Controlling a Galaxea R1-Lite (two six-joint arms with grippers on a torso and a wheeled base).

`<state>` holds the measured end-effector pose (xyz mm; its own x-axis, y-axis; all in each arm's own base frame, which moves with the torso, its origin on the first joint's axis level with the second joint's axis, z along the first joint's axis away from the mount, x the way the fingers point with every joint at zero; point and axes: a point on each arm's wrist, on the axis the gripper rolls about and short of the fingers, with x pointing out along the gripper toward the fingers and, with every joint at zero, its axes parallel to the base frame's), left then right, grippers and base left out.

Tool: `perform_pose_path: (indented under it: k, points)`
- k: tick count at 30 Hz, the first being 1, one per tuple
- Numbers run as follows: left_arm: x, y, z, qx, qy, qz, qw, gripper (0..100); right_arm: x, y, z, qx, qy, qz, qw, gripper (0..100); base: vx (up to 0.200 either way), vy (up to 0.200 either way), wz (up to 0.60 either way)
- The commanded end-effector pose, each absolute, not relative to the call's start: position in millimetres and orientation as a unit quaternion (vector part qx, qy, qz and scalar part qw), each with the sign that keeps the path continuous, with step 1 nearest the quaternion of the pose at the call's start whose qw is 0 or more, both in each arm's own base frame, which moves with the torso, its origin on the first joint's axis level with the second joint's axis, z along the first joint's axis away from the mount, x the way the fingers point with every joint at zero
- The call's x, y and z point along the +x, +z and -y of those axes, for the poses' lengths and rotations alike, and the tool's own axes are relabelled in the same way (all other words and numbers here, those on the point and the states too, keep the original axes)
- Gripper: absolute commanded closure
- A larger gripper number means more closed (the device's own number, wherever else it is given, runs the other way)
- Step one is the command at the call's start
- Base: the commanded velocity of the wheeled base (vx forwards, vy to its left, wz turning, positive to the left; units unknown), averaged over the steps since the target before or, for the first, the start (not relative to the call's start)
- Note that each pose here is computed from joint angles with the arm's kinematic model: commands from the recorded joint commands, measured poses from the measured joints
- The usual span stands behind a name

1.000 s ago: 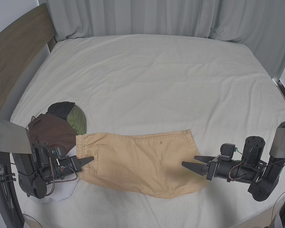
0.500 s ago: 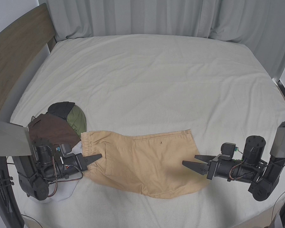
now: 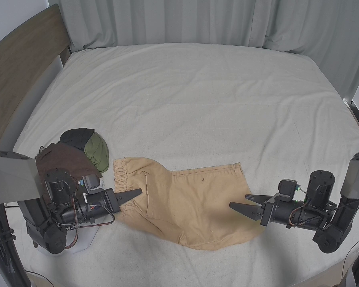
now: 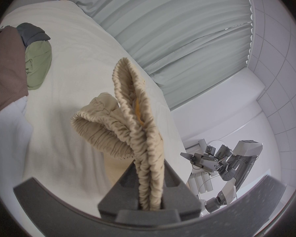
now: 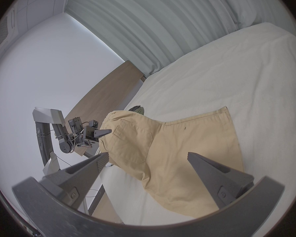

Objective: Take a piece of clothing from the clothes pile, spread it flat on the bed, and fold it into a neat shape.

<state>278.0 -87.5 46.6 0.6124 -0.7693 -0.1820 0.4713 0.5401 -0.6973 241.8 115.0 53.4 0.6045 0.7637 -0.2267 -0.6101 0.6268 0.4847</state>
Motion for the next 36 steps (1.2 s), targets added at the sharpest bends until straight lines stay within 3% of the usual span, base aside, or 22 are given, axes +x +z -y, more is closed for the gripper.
perform_pose_path:
  k: [1,15,36]
  points:
    - [279,48,93,-0.310,-0.375,-0.240,0.840,100,242,54,-116,0.182,0.393,-0.210,0.877,0,0.000,0.000,0.00]
    - [280,51,113,-0.325,-0.397,-0.248,0.822,100,242,54,-116,0.180,0.394,-0.208,0.877,0,0.000,0.000,0.00]
    - [292,48,136,-0.329,-0.407,-0.241,0.818,100,243,61,-114,0.181,0.393,-0.194,0.880,0,0.000,0.000,0.00]
